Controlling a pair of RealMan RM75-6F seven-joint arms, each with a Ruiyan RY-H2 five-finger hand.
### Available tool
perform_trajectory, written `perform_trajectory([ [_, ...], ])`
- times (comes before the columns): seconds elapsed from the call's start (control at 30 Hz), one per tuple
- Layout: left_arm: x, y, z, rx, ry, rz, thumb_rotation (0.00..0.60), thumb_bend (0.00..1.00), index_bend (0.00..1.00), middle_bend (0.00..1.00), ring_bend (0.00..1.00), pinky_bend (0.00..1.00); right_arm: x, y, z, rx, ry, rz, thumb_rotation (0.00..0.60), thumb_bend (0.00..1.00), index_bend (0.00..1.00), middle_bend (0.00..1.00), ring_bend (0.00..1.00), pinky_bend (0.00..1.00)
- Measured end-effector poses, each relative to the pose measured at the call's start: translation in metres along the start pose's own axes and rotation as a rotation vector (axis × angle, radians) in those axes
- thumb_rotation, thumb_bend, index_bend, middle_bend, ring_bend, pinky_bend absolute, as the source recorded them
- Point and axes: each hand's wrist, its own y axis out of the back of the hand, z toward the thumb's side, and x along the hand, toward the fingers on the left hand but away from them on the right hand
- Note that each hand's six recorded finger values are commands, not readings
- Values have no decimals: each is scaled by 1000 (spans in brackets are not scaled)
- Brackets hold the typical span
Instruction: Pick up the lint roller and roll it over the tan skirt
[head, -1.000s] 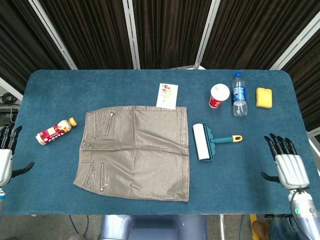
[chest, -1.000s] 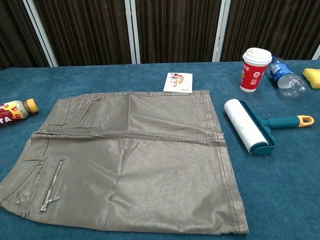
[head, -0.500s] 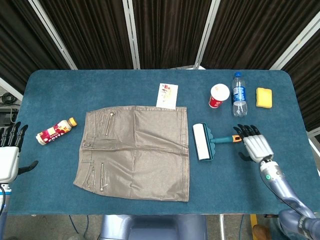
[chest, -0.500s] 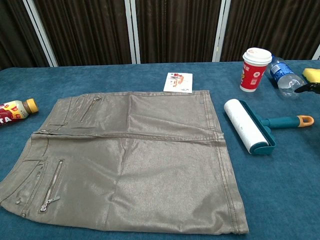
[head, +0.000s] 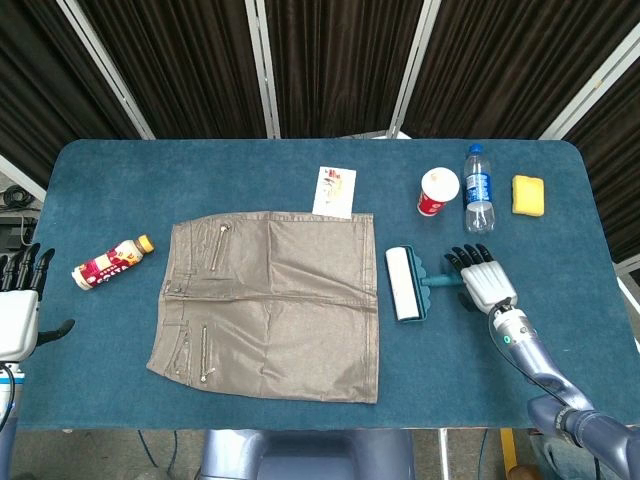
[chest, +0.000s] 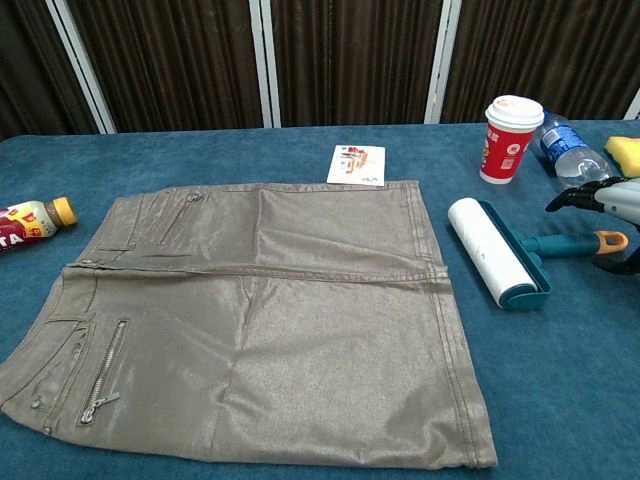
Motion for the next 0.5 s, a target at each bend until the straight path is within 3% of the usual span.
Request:
perform_trajectory([
  [0.3, 3, 0, -3, -3, 9, -3, 600, 0, 0, 0, 0, 0, -17, -7, 14, 19, 23, 12, 600, 395, 152, 136, 13, 3],
  [0.37, 3, -1, -4, -3, 10, -4, 600, 0, 0, 0, 0, 0, -19, -8, 16, 25, 28, 17, 600, 461, 215, 211, 70, 65],
  [0.43, 4, -1, -4, -4, 11, -6, 600, 0, 0, 0, 0, 0, -21, -8, 17, 27, 30, 15, 600, 592, 314, 322, 184, 230],
  [0.5, 4, -1, -5, -3, 12, -6, 600, 0, 0, 0, 0, 0, -22, -7, 19, 25, 32, 3, 600, 670, 366, 372, 244, 297],
])
